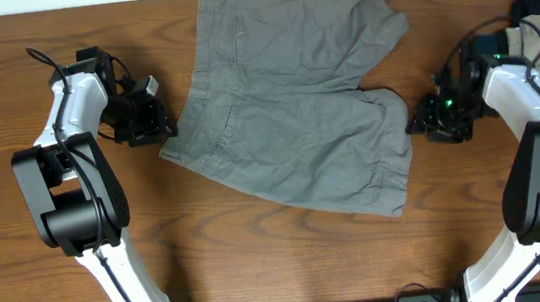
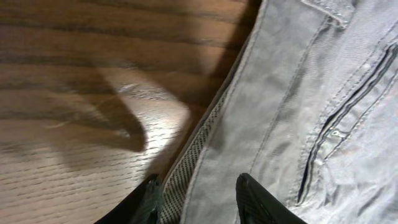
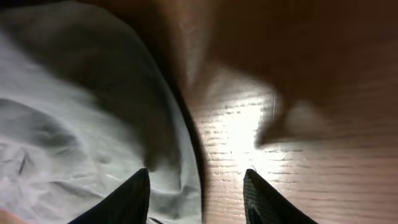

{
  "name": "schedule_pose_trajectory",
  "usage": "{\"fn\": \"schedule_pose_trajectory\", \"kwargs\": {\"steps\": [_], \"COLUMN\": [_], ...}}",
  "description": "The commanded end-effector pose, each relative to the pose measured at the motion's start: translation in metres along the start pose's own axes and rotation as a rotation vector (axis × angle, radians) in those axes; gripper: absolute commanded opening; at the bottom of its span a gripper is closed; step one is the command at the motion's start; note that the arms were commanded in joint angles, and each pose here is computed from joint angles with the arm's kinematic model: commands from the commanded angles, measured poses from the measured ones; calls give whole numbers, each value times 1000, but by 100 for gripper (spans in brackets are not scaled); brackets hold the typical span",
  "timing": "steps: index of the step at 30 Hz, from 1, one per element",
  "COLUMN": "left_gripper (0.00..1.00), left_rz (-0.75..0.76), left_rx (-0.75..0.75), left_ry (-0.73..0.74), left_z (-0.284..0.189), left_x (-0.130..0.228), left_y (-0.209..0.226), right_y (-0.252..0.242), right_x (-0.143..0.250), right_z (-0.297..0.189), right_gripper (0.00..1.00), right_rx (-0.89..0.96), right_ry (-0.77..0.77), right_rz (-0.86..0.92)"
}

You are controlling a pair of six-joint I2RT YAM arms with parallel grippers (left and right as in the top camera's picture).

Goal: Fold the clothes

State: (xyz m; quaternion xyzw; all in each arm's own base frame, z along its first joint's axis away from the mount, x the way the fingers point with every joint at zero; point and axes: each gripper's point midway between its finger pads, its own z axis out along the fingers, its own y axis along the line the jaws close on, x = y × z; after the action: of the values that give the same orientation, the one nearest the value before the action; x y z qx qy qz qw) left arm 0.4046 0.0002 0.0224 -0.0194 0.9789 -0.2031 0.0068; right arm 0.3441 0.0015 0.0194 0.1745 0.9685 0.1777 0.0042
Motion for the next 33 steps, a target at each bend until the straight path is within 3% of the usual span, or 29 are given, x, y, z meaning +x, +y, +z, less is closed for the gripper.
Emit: {"fn": "schedule_pose_trajectory", "kwargs": {"steps": [1, 9, 13, 19, 27, 33], "left_gripper": [41, 41, 41, 41, 41, 41], "left_rz": [3, 4, 4, 4, 4, 4], "left_rx": [19, 19, 21, 21, 21, 21], "left_ry": [-23, -26, -26, -26, -26, -26], "left_z": [-8, -8, -8, -8, -8, -8], "left_x": [-2, -3, -3, -3, -3, -3], "left_y": [-5, -5, -5, -5, -5, -5], "right_y": [6, 30, 40, 51, 143, 173], "right_x": [7, -5, -7, -15, -1, 19], "right_z": [7, 22, 22, 10, -78, -80], "right_gripper": [42, 21, 1, 1, 1, 1], "right_rx": [-85, -267, -323, -366, -762, -764], "right_ry": [17, -65, -81, -115, -240, -246], "right_rz": [63, 17, -10, -81, -521, -675]}}
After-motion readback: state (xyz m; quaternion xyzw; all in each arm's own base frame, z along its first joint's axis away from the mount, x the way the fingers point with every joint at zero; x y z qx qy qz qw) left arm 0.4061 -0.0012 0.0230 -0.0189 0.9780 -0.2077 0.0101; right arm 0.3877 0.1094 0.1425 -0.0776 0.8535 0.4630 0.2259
